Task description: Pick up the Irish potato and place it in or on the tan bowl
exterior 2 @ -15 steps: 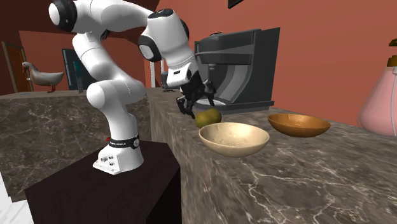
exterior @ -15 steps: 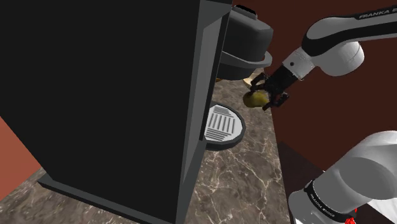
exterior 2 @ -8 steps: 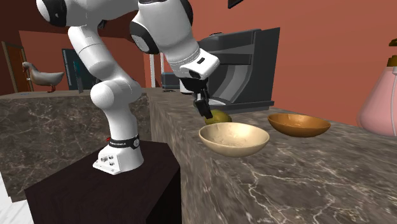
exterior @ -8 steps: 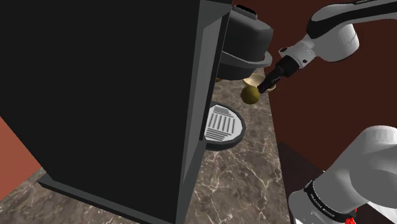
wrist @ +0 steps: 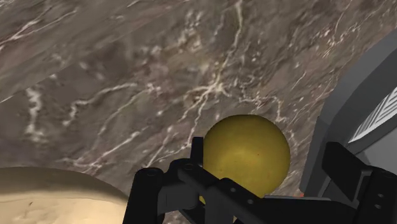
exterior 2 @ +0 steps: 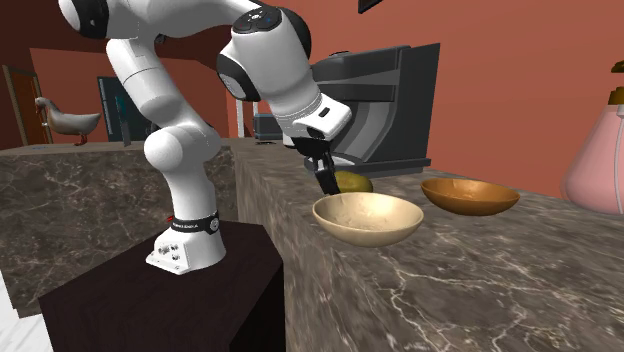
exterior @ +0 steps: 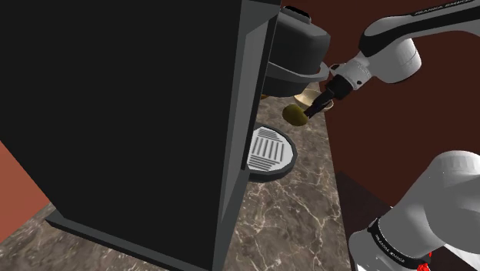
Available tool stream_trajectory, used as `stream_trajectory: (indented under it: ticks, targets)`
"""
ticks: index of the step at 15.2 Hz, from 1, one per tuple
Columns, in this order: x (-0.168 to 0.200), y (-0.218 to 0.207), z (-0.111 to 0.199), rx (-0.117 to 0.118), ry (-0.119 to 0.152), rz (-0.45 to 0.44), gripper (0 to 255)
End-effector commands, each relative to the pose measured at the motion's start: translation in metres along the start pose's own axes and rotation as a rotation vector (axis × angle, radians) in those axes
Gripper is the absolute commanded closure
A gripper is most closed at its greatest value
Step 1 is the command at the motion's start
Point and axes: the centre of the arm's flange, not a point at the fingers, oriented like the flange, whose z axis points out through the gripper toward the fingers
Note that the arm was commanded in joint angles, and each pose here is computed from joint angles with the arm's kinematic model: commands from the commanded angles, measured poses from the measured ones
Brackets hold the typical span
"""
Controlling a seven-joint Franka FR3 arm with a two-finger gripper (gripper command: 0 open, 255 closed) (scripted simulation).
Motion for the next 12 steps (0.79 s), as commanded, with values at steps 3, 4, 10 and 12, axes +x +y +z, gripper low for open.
stream_trajectory:
  ticks: [3,4,10,12]
  targets:
    - [-0.0005,-0.0025,0.004,0.016,-0.016,0.0,0]
    - [-0.0005,-0.0025,0.004,0.016,-0.016,0.0,0]
    - [-0.0006,-0.0023,0.004,0.016,-0.016,0.0,255]
    - [-0.0006,-0.0023,0.004,0.016,-0.016,0.0,255]
